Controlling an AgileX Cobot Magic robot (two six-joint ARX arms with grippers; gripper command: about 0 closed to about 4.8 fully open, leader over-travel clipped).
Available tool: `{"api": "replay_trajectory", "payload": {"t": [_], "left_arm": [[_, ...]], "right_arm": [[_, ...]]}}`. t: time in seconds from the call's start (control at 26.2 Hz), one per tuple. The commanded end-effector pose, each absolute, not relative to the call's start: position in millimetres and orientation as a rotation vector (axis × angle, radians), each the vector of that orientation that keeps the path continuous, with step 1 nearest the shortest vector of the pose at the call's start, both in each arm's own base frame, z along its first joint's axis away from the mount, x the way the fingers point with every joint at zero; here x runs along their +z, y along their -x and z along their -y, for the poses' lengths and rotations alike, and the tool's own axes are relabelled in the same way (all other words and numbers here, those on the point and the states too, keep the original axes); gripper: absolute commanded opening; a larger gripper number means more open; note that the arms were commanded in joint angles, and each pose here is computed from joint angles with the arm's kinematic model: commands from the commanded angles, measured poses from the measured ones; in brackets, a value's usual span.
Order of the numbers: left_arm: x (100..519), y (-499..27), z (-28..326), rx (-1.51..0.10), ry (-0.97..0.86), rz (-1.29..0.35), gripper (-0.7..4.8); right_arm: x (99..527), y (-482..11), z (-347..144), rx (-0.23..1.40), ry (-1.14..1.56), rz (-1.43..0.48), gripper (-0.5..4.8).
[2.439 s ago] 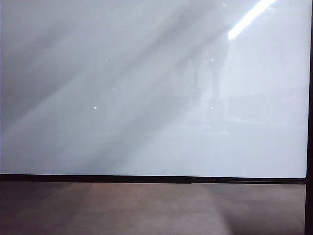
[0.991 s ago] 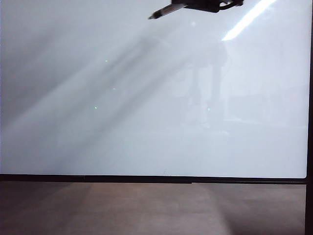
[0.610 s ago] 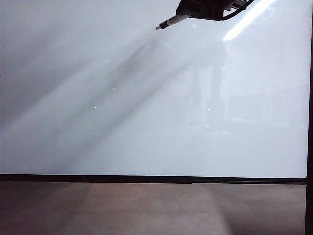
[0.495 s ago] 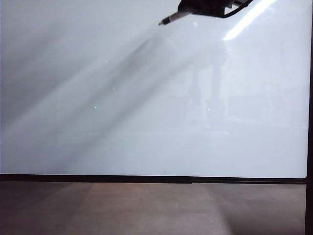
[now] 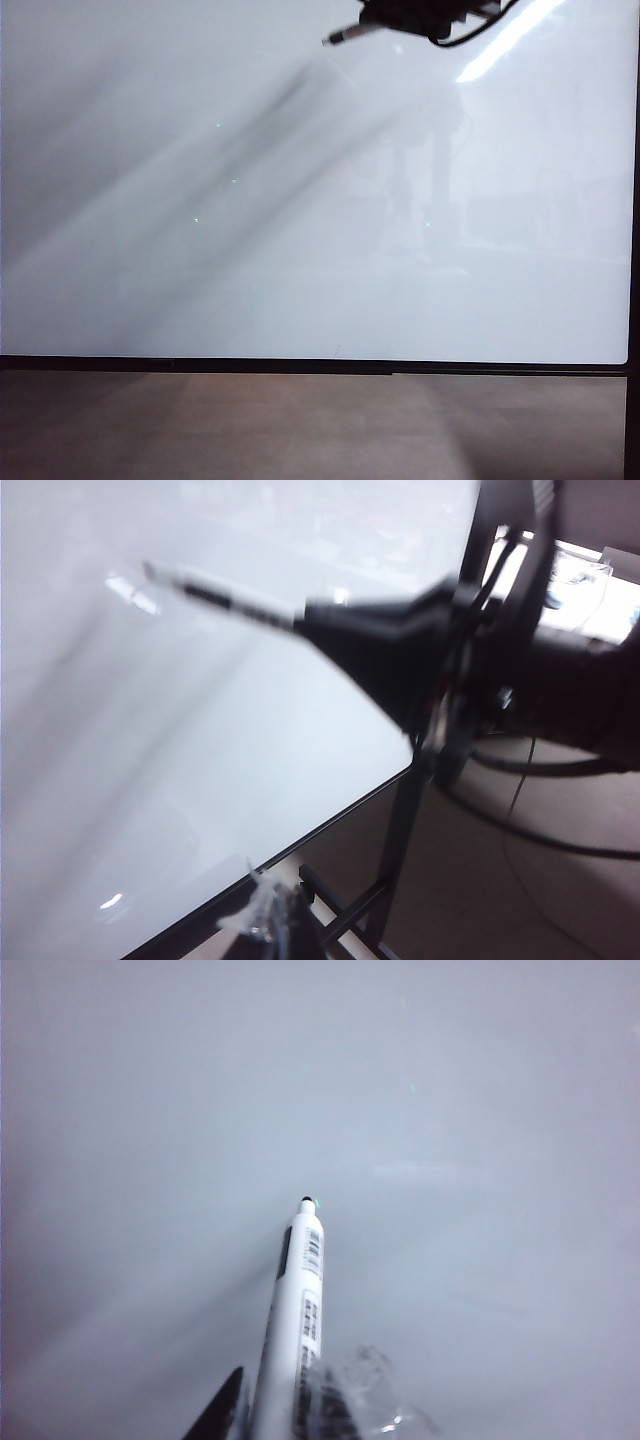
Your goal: Reach to the right to find the marker pen, pick it up, and write the number 3 on the whiteboard.
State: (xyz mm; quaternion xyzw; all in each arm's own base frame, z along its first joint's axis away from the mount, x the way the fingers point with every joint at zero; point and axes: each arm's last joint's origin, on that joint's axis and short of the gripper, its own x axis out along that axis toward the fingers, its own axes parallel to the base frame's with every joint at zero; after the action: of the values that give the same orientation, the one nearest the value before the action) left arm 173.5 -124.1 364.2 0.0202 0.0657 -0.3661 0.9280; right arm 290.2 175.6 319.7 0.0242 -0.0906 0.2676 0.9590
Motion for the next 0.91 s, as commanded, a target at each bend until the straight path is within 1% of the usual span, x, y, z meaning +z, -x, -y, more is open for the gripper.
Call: {"api": "replay_trajectory", "payload": {"t": [0.04, 0.46, 0.91], "left_arm": [[366, -172, 124, -0.758, -0.043, -0.121, -0.05], [364, -171, 123, -0.759, -0.042, -0.151, -0.05], [364, -171, 123, -0.759, -0.041, -0.148, -0.05]], "right_arm": [[322, -290, -177, 0.547, -0.055, 0.2, 0.41], [314, -298, -182, 0.545, -0.059, 0.238, 0.41], [308, -304, -183, 0.524, -0.036, 0.269, 0.41]]}}
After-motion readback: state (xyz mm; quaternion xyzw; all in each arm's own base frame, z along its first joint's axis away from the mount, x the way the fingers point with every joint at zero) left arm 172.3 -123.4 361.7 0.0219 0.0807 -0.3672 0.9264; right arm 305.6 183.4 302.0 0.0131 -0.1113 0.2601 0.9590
